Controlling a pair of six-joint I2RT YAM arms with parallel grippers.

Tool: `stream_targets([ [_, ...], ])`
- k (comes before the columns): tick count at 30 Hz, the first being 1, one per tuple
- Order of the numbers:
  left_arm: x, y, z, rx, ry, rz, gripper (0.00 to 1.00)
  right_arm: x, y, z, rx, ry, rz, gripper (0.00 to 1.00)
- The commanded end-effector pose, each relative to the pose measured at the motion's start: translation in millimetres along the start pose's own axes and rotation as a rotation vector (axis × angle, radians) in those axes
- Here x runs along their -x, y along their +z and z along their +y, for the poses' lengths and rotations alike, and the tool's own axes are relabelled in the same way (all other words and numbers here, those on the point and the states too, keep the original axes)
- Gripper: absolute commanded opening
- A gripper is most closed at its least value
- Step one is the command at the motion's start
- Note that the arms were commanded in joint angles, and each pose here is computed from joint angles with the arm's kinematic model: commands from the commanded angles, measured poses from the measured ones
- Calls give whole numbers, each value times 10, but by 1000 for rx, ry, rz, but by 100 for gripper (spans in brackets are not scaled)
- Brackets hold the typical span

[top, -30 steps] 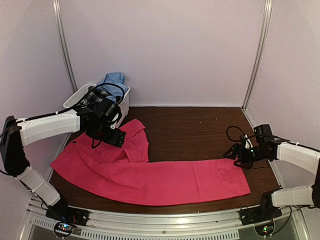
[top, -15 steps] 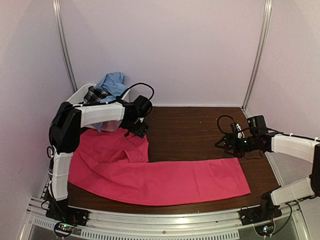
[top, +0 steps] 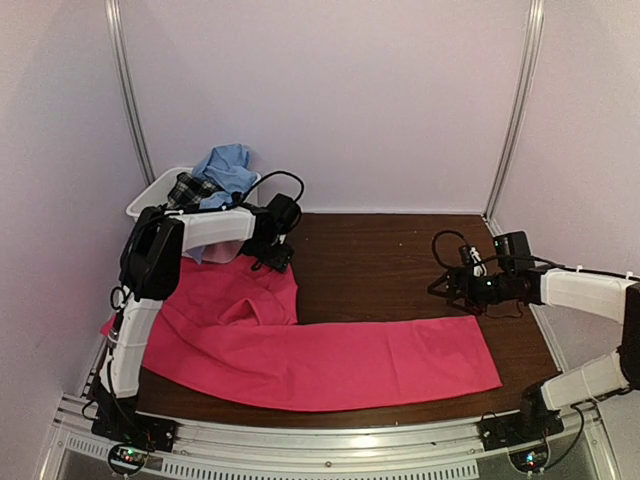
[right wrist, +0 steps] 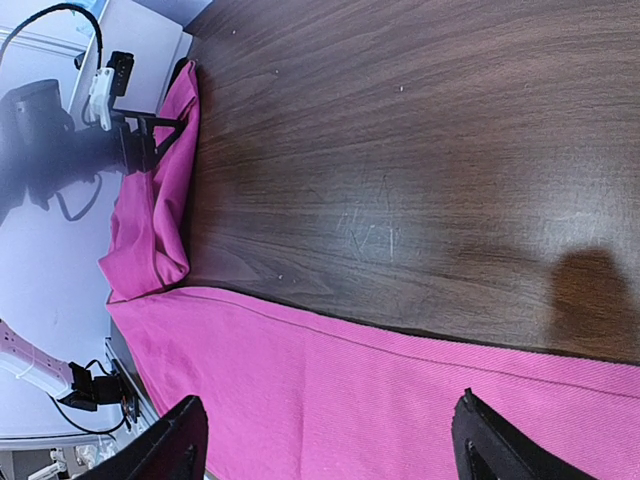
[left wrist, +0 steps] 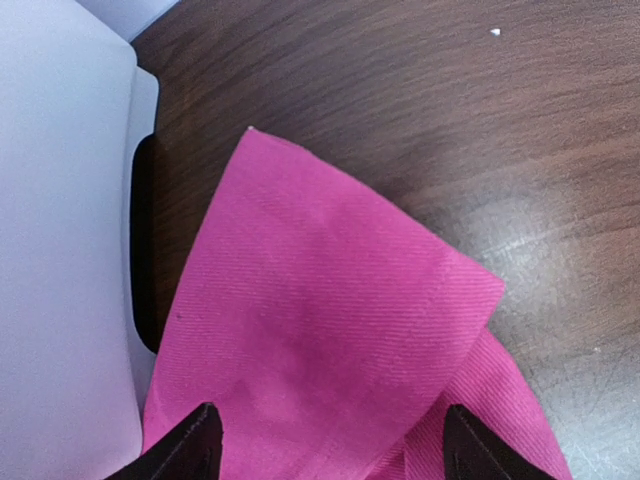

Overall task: Fold and stack the mixed laundry pile
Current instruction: Flatten out the crumpled trousers at the center of the board.

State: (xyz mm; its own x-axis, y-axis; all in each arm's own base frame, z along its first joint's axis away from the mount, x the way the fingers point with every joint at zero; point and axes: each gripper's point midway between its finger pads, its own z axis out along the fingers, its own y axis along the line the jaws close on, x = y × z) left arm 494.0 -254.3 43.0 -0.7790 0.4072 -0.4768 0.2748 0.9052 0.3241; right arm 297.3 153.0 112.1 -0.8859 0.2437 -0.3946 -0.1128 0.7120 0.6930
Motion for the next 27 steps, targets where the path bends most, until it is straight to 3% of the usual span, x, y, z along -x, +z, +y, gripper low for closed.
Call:
stream_targets([
  [1,195,127,57,-20,-19,-40,77,12,34,40,27,-8,-2,85],
  [5,206,184,17,-29,17,-39,78,10,58,19,24,-4,3,85],
  [8,231,196,45,-22,23,-44,67,11,76,14,27,-2,7,85],
  [10,263,168,97,-11,14,-51,52,23,78,16,28,-1,4,84],
  [11,294,135,134,-4,7,-59,40,26,80,16,26,-2,3,84],
  [13,363,25,206,10,-7,-80,6,47,76,18,24,-7,-3,84],
  [14,419,-53,240,9,-13,-97,0,62,75,28,25,-11,-6,84],
  [19,736,-664,275,-91,-50,-204,0,190,76,140,47,-38,-25,82],
  [27,1267,-2178,34,-505,-209,-436,0,473,71,943,223,-208,-74,80],
])
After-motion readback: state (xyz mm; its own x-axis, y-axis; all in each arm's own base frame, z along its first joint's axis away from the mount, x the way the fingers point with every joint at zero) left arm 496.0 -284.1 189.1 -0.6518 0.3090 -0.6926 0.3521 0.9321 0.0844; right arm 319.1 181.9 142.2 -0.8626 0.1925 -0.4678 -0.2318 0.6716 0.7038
